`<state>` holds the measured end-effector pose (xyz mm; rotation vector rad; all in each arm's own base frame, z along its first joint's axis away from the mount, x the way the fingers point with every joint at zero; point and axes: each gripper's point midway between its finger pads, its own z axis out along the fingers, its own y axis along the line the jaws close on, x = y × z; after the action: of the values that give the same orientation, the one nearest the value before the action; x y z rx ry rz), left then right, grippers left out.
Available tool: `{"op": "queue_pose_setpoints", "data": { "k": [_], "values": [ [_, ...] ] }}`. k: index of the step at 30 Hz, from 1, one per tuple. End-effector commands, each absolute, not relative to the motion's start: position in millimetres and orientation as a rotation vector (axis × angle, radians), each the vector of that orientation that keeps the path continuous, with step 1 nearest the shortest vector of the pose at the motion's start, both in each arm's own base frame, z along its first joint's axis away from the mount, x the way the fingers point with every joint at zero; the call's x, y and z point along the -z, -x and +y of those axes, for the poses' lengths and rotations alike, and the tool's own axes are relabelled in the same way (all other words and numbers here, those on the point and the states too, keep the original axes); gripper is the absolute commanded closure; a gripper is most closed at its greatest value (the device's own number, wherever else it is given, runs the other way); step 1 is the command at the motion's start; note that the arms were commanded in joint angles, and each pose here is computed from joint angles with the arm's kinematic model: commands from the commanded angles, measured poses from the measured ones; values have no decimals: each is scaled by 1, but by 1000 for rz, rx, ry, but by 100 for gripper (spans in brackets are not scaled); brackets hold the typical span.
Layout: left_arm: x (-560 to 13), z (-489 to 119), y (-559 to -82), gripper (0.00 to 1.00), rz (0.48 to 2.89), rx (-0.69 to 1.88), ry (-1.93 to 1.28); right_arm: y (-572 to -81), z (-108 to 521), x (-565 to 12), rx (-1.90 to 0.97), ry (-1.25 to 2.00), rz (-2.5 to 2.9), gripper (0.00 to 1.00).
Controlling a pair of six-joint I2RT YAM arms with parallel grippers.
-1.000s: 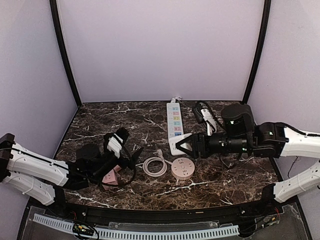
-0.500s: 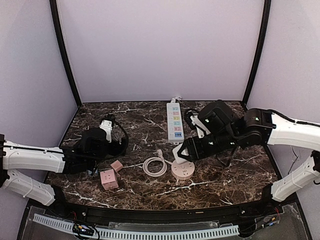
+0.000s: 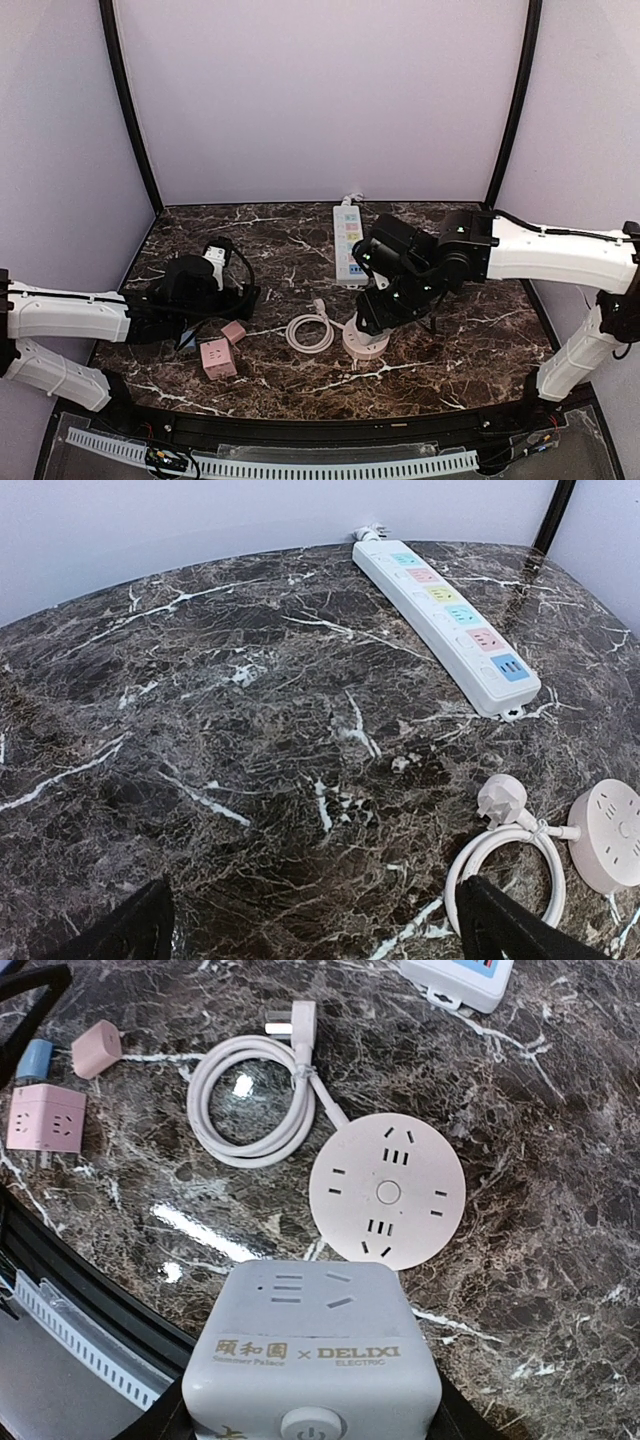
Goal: Insert the plug
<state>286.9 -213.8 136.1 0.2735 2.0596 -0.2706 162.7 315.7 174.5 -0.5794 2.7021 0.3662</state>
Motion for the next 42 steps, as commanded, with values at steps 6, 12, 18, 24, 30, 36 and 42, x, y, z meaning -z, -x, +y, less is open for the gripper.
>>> {"op": "queue_pose_setpoints", "data": {
  "k": [6, 12, 18, 24, 30, 36, 42],
  "values": [
    [-135, -217, -283, 1, 2072, 327, -281, -171, 312, -150, -243, 619, 2785, 100],
    [-139, -219, -282, 1, 2055, 349, -287, -184, 306, -140, -237, 588, 2816, 100],
    [-143, -220, -281, 1, 2041, 367, -294, -190, 305, -129, -215, 586, 2842, 100],
    [-150, -218, -278, 1, 2017, 384, -293, -192, 307, -118, -206, 582, 2864, 100],
    [-150, -219, -277, 1, 2016, 393, -298, -195, 306, -107, -160, 582, 2879, 100],
    [-150, -219, -277, 1, 2015, 392, -301, -198, 305, -99, -144, 584, 2888, 100],
    [-150, -219, -278, 1, 2012, 385, -303, -200, 308, -93, -146, 588, 2891, 100]
  ]
}}
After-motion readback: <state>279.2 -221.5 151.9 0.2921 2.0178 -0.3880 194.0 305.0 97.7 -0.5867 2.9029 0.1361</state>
